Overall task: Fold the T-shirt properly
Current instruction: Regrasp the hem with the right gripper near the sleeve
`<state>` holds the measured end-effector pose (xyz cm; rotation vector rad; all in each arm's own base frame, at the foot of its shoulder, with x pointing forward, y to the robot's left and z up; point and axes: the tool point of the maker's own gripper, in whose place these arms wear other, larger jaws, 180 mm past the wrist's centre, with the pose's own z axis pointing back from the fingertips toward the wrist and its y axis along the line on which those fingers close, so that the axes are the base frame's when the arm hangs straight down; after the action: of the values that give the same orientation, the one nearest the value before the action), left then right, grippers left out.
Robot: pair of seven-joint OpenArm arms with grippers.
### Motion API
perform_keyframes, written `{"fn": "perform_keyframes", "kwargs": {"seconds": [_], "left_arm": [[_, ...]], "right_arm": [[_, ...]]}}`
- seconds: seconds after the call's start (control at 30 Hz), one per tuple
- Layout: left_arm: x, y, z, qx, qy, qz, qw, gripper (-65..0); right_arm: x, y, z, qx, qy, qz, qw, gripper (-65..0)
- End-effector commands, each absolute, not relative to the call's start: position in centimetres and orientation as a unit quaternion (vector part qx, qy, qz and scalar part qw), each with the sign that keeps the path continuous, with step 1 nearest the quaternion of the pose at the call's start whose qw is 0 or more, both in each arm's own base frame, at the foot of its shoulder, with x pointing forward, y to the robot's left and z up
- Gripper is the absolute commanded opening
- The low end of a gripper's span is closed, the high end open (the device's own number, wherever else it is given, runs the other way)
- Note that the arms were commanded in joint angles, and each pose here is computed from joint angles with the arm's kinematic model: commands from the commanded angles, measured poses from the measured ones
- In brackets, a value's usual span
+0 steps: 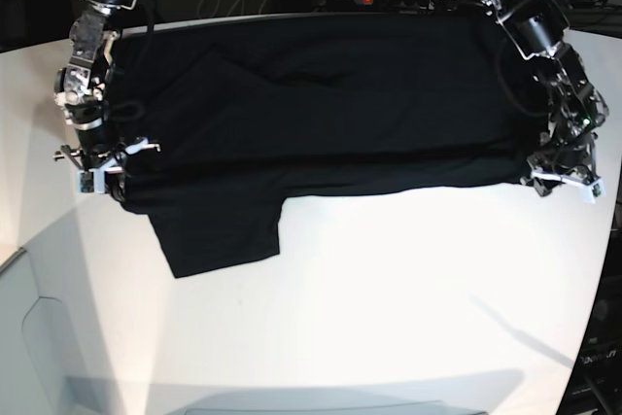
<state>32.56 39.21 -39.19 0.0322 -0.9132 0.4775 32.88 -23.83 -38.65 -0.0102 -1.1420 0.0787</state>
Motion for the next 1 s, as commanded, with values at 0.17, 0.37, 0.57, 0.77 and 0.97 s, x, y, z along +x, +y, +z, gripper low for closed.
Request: {"fn": "perform_keyframes", "kwargs": {"seconds": [0.17,0.37,0.57,0.77,0.97], "left_arm": [[33.5,40.2,-37.3,0.024,-0.461,0.223,0.859,-64.1],[33.5,40.2,-37.2,0.025,-0.461,0.222,0.859,-65.0],[33.8,40.3,-36.2,0.027,-0.472,0.217,0.854,-64.9],[34.2,40.3,-34.3,0.037,-0.494,0.204,0.844,-64.9],[33.9,40.3,-34.5,0.038,-0.491,0.204,0.846,-64.9]], "right_arm": [[33.9,-24.2,-36.8,-0.008,-0.567,0.041,0.823,-65.0],[34.1,-24.2,-36.4,-0.010,-0.571,0.043,0.820,-52.5],[34.4,-24.1,-33.5,-0.021,-0.601,0.053,0.797,-33.1],[35.5,-22.7,-30.2,-0.019,-0.636,0.057,0.770,-28.1],[40.6,-21.7,-31.9,0.008,-0.594,0.051,0.803,-28.1]]}}
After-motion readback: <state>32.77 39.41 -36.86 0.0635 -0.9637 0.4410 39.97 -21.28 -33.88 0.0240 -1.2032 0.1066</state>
